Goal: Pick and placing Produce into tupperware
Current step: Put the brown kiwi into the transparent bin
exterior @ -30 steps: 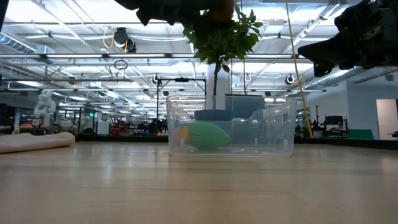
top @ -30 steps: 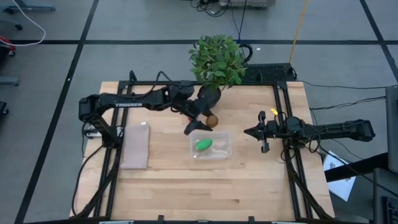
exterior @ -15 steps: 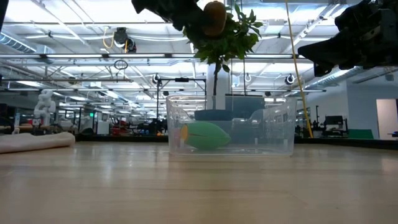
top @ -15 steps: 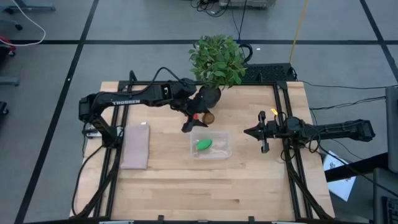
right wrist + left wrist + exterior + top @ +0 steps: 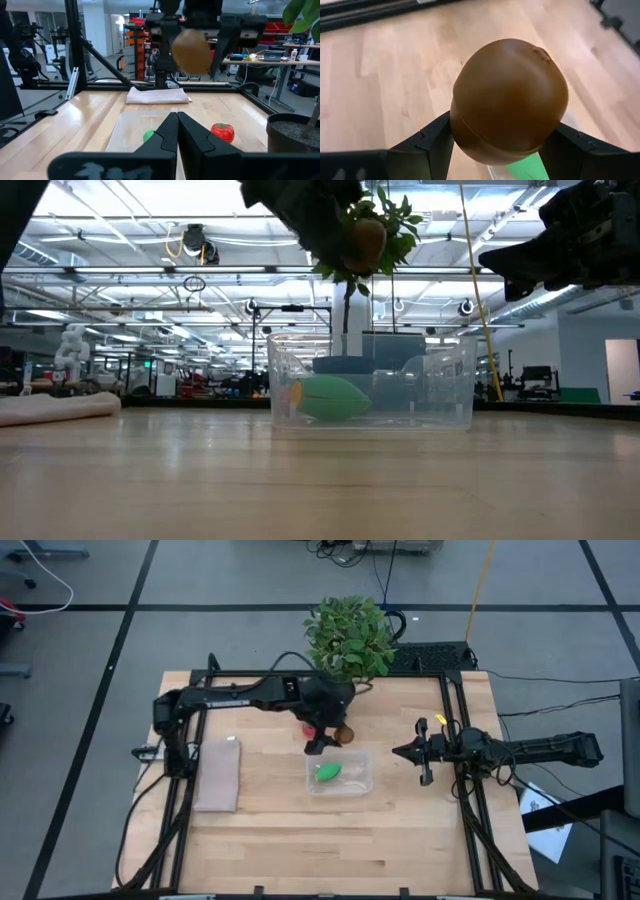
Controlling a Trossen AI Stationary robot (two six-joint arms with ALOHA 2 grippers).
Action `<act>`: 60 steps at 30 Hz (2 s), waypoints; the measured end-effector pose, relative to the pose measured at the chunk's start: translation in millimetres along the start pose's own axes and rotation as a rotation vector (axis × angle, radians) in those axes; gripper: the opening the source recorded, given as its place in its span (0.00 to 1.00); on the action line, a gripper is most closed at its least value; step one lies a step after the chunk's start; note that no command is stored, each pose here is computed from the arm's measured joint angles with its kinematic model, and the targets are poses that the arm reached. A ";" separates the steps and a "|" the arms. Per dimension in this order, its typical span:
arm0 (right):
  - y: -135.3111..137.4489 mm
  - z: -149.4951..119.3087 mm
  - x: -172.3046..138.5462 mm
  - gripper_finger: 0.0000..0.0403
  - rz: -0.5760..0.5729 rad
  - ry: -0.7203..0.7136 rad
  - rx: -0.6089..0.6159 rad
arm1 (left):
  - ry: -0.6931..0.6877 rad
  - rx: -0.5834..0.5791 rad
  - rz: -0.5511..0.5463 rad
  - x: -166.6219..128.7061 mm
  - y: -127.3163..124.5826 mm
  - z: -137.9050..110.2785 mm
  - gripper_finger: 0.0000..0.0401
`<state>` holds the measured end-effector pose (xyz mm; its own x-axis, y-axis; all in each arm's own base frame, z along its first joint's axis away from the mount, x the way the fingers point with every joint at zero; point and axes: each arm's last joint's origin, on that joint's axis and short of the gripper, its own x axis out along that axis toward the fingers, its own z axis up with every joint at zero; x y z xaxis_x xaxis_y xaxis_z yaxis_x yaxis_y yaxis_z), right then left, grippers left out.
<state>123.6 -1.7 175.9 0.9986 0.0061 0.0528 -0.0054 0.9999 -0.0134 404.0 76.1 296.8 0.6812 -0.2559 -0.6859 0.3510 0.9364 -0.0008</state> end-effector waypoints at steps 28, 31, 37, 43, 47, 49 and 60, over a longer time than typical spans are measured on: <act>0.0 -1.0 0.5 0.00 0.000 0.009 -0.030 | 0.267 0.399 -0.083 108.9 -13.9 0.3 0.60; 0.0 -2.0 0.9 0.00 0.000 0.019 -0.031 | 0.265 0.405 -0.081 116.3 -14.3 -1.8 0.60; -0.1 -3.8 2.2 0.00 -0.002 0.035 -0.033 | 0.267 0.465 -0.076 117.5 -17.3 -0.2 0.60; -0.1 -3.8 2.4 0.00 -0.002 0.035 -0.033 | 0.256 0.482 -0.055 122.5 -13.4 -1.2 0.60; -0.1 -3.8 2.6 0.00 -0.003 0.035 -0.033 | 0.286 0.474 -0.068 133.1 -11.5 -9.8 0.60; -0.1 -3.6 2.8 0.00 -0.003 0.032 -0.033 | 0.296 0.471 -0.074 136.9 -11.2 -12.8 0.60; -0.2 -3.9 3.2 0.00 -0.003 0.034 -0.033 | 0.318 0.591 -0.108 138.4 -15.4 -14.7 0.60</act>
<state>127.1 -1.9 172.2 0.9998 0.0022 0.0188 -0.0013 0.9989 -0.0464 483.5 29.8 191.2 0.4318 -0.1730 -0.8852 0.7603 0.5978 0.2541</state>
